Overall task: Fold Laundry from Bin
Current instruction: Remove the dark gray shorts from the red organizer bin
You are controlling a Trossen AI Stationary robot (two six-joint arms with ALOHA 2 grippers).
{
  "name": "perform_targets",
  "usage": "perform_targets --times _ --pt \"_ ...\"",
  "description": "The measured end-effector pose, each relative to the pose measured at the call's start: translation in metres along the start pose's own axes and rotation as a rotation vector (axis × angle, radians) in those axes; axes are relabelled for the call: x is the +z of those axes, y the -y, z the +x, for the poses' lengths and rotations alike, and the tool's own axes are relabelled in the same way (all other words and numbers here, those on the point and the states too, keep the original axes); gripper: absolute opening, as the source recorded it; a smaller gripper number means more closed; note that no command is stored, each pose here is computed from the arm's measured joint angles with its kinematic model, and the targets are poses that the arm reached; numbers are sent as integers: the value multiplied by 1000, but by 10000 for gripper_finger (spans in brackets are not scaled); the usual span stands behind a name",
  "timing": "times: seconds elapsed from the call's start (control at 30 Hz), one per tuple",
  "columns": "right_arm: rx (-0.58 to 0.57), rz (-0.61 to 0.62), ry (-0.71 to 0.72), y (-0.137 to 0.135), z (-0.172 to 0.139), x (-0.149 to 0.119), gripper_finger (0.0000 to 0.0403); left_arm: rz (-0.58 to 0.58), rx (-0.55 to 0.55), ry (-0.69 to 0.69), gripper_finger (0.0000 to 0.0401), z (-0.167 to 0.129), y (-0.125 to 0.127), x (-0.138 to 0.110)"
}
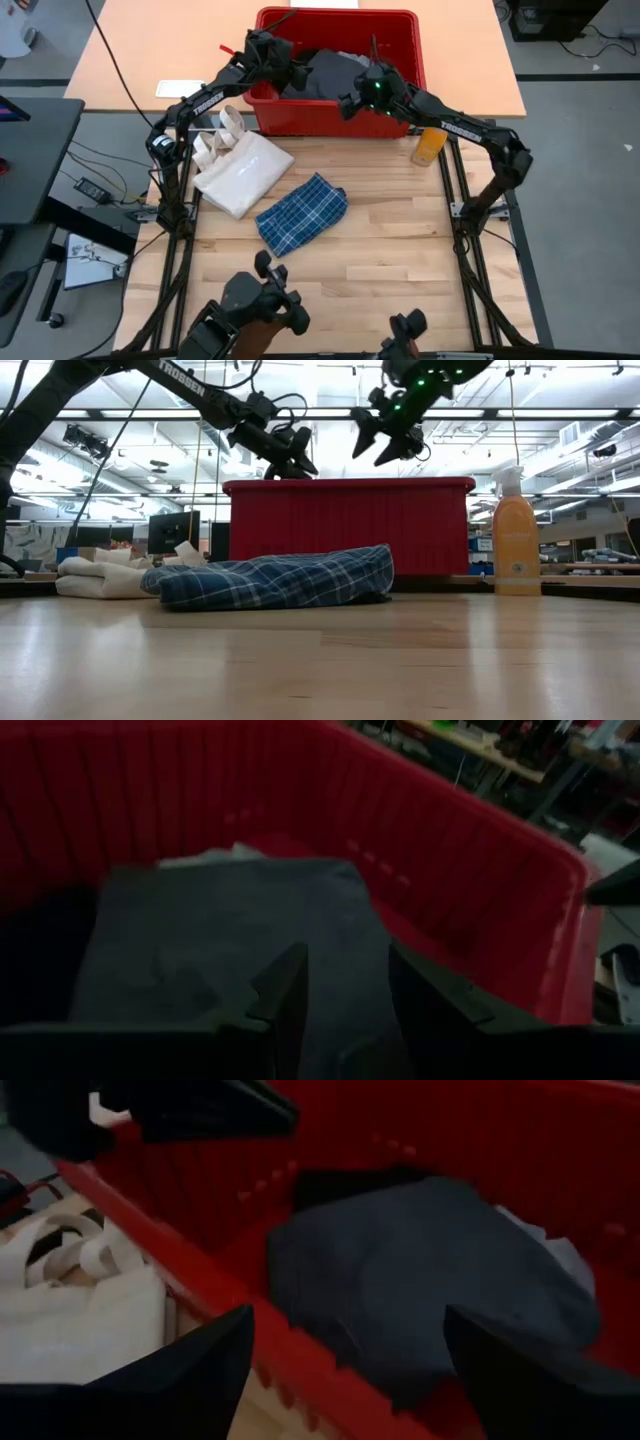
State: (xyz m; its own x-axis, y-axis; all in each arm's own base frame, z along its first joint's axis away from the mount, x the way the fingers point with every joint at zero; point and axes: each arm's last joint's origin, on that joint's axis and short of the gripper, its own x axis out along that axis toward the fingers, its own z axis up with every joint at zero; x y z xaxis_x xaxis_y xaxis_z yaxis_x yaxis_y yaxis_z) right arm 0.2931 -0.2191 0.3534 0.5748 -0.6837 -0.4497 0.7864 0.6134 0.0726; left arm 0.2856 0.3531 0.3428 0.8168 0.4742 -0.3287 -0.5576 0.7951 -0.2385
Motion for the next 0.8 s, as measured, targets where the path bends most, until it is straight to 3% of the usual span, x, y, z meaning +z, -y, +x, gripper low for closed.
perform_targets --times 0.17,0.3,0.53,0.8 --pt "-5 37 88 12 -33 -17 295 -3 4 -37 144 0 0 -4" --pt "3 23 170 17 -39 -25 280 0 4 -31 144 0 0 -3" --pt "77 25 70 18 16 -31 270 1 3 -29 144 0 0 -3" --pt "79 -41 62 9 65 24 270 2 3 -26 144 0 0 -2"
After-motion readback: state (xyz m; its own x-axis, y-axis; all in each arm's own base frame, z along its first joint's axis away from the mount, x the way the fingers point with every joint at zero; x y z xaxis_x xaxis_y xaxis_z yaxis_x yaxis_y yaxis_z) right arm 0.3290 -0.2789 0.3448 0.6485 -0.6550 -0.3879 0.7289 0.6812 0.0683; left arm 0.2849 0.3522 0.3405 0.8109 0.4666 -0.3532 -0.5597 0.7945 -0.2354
